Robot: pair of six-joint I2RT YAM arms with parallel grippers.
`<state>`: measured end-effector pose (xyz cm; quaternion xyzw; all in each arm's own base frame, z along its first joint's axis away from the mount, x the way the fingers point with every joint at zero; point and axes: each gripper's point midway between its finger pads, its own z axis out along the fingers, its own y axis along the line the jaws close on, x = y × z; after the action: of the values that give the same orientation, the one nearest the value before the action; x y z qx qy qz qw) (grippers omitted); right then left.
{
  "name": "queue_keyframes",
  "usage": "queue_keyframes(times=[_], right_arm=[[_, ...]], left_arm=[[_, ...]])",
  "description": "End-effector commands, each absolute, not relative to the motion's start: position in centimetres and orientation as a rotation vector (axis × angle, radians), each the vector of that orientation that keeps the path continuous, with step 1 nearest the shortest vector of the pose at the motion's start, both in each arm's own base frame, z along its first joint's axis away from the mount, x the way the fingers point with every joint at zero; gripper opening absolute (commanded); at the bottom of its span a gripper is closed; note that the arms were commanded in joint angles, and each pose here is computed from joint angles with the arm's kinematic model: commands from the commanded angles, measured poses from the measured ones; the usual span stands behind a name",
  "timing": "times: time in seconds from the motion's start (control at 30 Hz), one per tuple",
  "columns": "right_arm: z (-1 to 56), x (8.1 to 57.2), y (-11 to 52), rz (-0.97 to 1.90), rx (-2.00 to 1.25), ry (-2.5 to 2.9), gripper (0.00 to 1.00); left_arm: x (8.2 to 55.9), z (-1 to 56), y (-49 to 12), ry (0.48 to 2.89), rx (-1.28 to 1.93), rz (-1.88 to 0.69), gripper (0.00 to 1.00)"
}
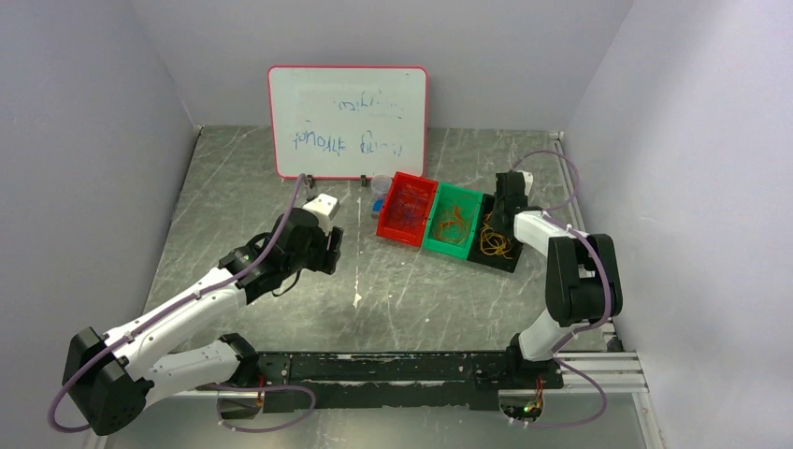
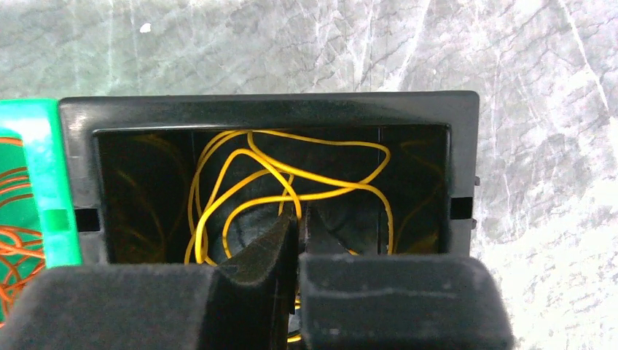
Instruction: Untangle the cables
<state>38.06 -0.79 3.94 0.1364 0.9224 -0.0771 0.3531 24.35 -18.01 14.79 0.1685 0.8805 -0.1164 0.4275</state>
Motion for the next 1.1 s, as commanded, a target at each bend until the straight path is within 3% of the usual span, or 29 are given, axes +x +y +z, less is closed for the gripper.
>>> queue_keyframes(times=[0.0,0.27,0.53,1.07], right_arm=[[2.8,37.7,-1.3,-0.221,0.369,2.415,0.05],[2.2,37.6,-1.0,-0.21,0.36,2.44,0.12],[6.5,38.7,-1.3,-0.204,0.366,2.337,0.31],[14.1,37.0,-1.4,-0.154,0.389,2.196,0.57]], left_arm=[[24.9,15.8,-18.5,2.161,0.42,-0.316,0.65],[25.0,15.9,-18.3,2.153,0.409,-0.31,0.66],[25.0,16.1,-18.1,2.144,0.405,-0.306,0.68],[25.1,16.0,-18.0,2.148,0.395,-0.3,0.71]])
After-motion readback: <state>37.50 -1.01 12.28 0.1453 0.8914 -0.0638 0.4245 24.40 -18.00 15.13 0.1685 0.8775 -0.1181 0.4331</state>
